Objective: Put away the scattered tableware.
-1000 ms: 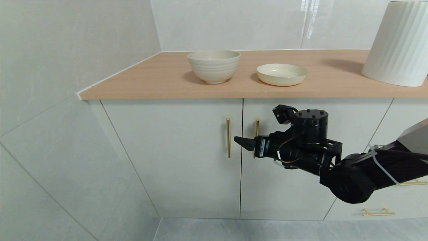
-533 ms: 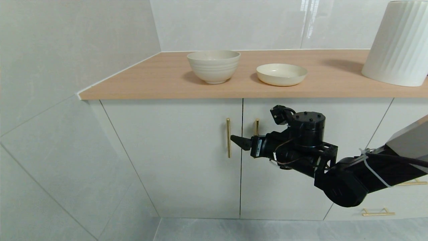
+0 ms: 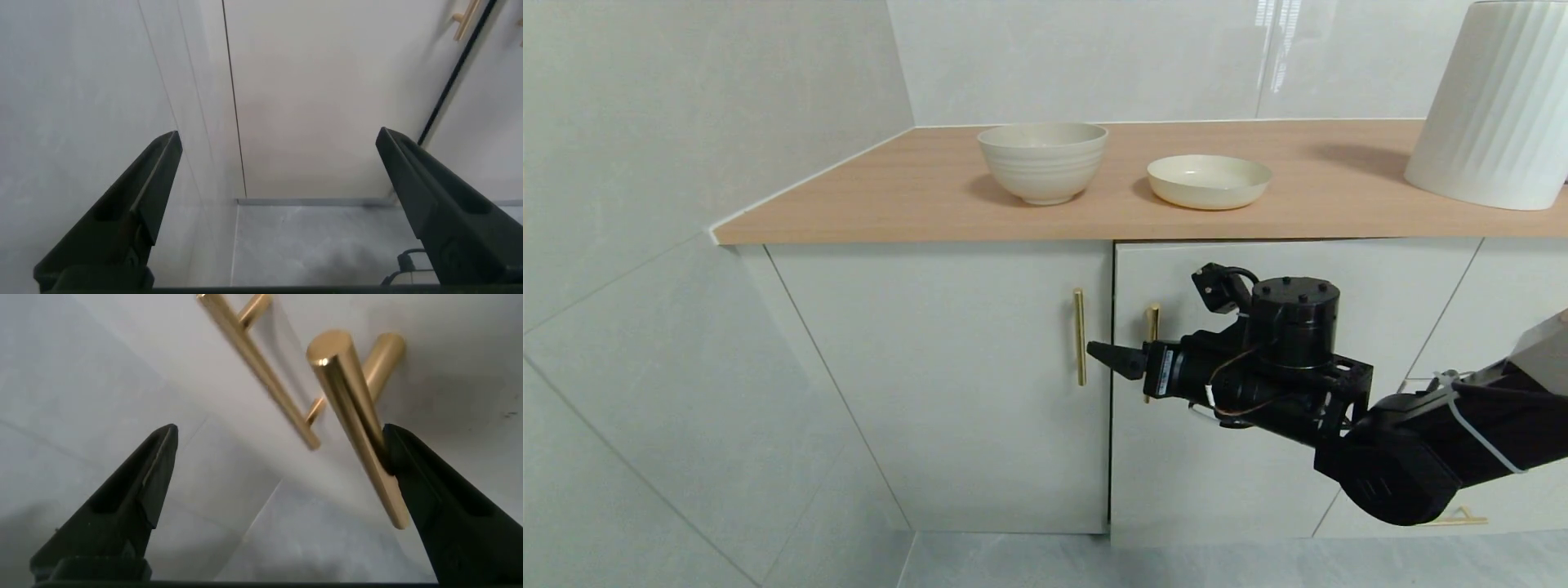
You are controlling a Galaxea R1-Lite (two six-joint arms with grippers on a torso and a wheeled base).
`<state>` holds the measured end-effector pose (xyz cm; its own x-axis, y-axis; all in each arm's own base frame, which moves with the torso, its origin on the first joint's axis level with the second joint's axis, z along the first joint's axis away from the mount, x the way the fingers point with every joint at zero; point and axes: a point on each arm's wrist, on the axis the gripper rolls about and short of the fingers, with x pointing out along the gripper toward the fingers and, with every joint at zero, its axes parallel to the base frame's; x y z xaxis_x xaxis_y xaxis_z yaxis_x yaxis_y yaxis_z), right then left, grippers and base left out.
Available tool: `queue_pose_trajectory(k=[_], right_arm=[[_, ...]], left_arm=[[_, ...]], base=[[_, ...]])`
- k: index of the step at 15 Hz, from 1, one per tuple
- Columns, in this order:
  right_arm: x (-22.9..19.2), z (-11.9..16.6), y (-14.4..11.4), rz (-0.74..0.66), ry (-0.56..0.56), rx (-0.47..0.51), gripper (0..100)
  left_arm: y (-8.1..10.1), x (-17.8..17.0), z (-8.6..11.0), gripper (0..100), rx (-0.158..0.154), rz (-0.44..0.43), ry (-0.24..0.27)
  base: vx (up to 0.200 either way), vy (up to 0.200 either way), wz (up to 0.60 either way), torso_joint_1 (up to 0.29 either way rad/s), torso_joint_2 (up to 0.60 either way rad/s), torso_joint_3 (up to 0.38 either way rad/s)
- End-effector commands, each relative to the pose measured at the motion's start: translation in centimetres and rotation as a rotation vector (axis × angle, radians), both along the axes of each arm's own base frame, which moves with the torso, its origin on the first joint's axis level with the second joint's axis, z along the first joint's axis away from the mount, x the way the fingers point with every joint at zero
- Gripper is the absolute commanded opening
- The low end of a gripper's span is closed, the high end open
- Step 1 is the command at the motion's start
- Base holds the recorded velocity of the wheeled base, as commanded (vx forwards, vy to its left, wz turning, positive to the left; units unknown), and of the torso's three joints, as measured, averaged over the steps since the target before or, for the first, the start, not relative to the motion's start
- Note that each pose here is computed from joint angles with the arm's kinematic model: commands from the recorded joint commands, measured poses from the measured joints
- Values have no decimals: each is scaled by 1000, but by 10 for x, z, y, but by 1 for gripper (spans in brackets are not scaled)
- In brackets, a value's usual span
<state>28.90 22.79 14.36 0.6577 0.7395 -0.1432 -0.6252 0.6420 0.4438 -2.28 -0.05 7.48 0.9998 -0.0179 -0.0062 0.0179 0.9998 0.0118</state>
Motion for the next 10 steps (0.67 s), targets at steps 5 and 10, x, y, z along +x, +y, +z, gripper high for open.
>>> queue_pose_trajectory(k=[5,10], right_arm=[[-43,22,-29,137,-8,28,100],[-63,36,-43,159,-34,49,100]], left_arm=[[-1,-10,28,100,6,-22,-66],[-3,12,88,100,102,-149,68]], base=[[0,0,0,0,0,0],[0,0,0,0,0,0]])
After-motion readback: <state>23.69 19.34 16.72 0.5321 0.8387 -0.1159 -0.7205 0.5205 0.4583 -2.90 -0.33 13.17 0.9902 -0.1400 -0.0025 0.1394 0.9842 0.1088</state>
